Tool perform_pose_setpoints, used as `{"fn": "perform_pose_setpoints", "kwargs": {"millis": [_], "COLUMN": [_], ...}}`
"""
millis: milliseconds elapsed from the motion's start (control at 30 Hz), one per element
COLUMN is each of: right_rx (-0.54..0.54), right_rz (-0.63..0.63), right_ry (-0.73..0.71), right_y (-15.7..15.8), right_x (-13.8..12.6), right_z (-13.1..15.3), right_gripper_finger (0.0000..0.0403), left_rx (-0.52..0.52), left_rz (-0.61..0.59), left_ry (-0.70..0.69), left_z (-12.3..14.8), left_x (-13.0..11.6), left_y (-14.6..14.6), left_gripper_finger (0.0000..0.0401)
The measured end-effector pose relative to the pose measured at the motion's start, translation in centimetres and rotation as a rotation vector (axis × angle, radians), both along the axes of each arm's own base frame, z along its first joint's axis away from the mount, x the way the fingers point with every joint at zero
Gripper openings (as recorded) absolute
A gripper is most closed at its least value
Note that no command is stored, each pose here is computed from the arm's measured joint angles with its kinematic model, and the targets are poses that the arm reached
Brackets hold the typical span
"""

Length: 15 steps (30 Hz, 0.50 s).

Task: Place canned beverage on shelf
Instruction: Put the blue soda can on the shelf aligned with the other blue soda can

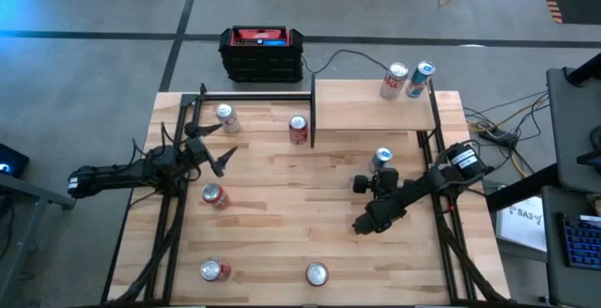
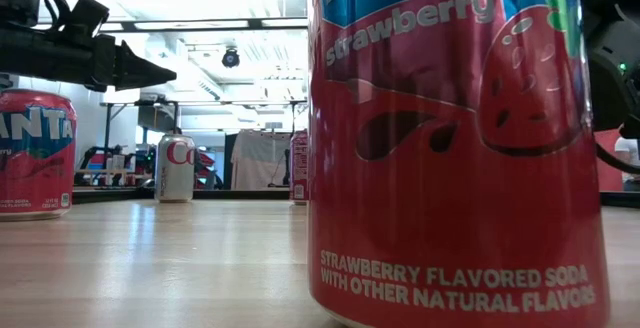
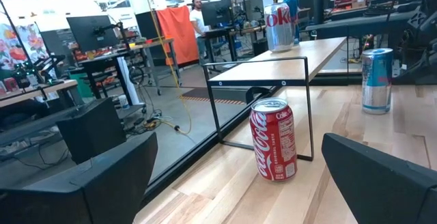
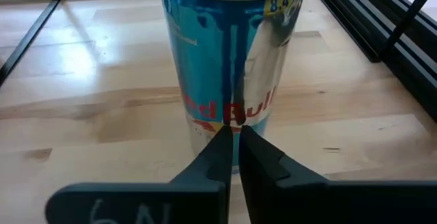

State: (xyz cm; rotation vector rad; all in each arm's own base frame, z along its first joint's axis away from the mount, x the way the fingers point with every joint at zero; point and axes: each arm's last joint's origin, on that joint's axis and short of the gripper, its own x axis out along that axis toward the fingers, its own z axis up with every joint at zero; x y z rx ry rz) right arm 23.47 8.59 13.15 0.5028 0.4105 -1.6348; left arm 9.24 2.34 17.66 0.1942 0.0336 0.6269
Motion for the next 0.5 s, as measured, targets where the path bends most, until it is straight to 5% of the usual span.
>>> {"fn": "perform_pose_setpoints", "kwargs": {"millis": [233, 500], "right_rx": [0.056, 0.066], "right_rz": [-0.031, -0.014], "right_ry": [0.013, 0.059], "right_y": [0.35, 0.41], "right_x": [0.32, 0.42], "right_z": [0.47, 0.76], "right_gripper_finger": [0.0051, 0.0166], "left_rx": [0.0, 0.0], "left_rz": [0.0, 0.0], "left_ry": [0.0, 0.0], "left_z": [0.01, 0.01], "left_x": [0.0, 0.0], "left_y": [0.0, 0.0], "left_gripper_finger": [0.0399, 0.0399]}}
